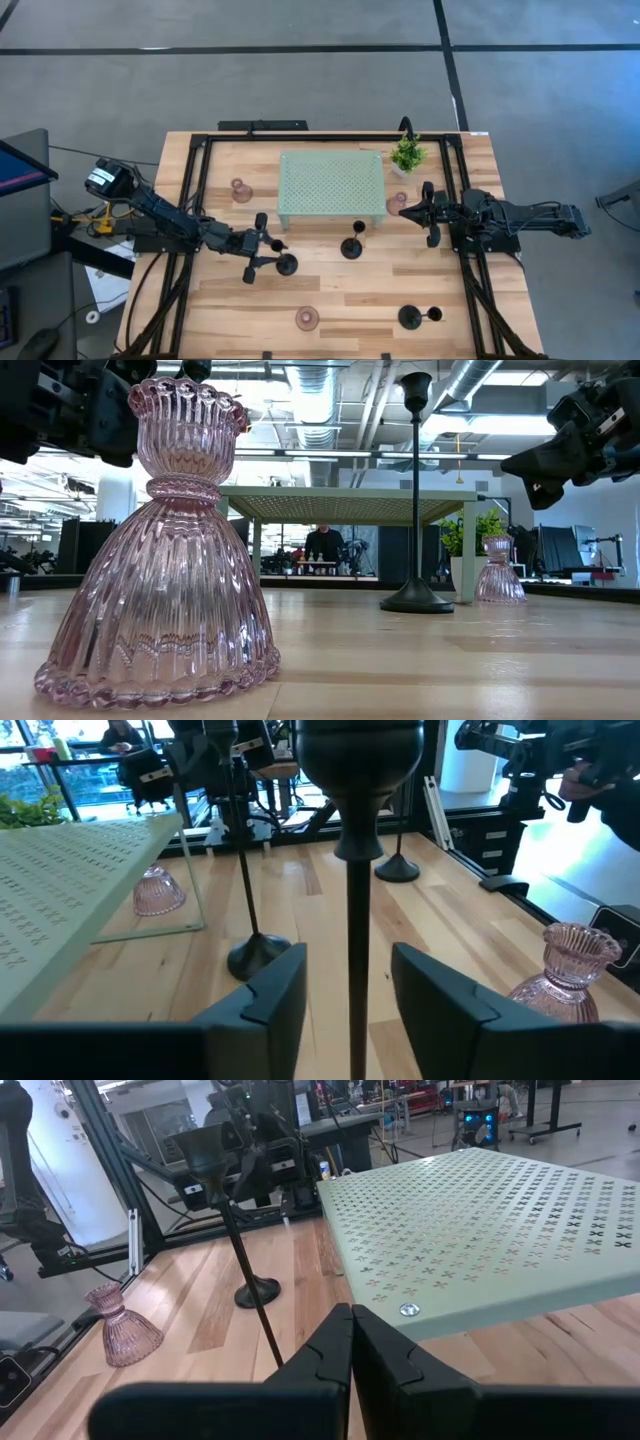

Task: Pick & Place candle stick holders
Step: Put the left black candle holder on the shelf

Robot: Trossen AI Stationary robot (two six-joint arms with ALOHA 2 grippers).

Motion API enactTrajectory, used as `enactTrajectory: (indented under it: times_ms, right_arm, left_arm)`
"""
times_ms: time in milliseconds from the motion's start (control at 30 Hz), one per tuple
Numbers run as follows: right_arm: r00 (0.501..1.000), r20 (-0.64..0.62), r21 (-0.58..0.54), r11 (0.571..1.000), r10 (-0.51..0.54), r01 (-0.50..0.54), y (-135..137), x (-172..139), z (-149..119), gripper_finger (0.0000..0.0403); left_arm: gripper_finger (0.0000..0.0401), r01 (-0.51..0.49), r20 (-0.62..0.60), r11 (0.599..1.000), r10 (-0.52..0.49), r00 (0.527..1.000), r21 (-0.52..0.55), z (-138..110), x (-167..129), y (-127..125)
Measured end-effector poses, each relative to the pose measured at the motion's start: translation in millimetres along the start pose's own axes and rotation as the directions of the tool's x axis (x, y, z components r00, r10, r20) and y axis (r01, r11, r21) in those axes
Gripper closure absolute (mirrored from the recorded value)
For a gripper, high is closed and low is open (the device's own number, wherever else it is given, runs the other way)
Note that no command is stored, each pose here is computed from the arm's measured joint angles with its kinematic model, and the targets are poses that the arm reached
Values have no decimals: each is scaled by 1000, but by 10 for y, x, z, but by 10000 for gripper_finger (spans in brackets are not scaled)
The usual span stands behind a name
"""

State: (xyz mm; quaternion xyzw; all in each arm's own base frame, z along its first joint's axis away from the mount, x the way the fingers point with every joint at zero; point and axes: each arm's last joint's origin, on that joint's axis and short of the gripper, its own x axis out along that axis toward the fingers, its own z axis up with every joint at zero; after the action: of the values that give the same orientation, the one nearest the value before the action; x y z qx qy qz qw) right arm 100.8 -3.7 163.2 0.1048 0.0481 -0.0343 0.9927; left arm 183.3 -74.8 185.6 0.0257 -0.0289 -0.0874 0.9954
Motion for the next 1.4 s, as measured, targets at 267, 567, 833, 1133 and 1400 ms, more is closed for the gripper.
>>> enactTrajectory:
  times_ms: [267,567,833,1133,1400]
  right_arm:
    - [1000,0,0,1000,0,0,0,0,0,403]
    - [1000,0,0,1000,0,0,0,0,0,403]
    - [1000,0,0,1000,0,0,0,0,0,403]
    - [1000,0,0,1000,0,0,0,0,0,403]
    - [1000,0,0,1000,0,0,0,0,0,403]
  left_arm:
    - [336,0,2,1000,1,1000,-9,1,-1,0]
    - [387,-19,7,990,20,1000,-142,8,-1,7]
    - [380,-11,37,986,18,999,-165,181,116,-13]
    - [377,-58,-53,987,51,997,-147,613,184,19]
    - [384,-132,-71,977,122,990,-166,1190,106,217]
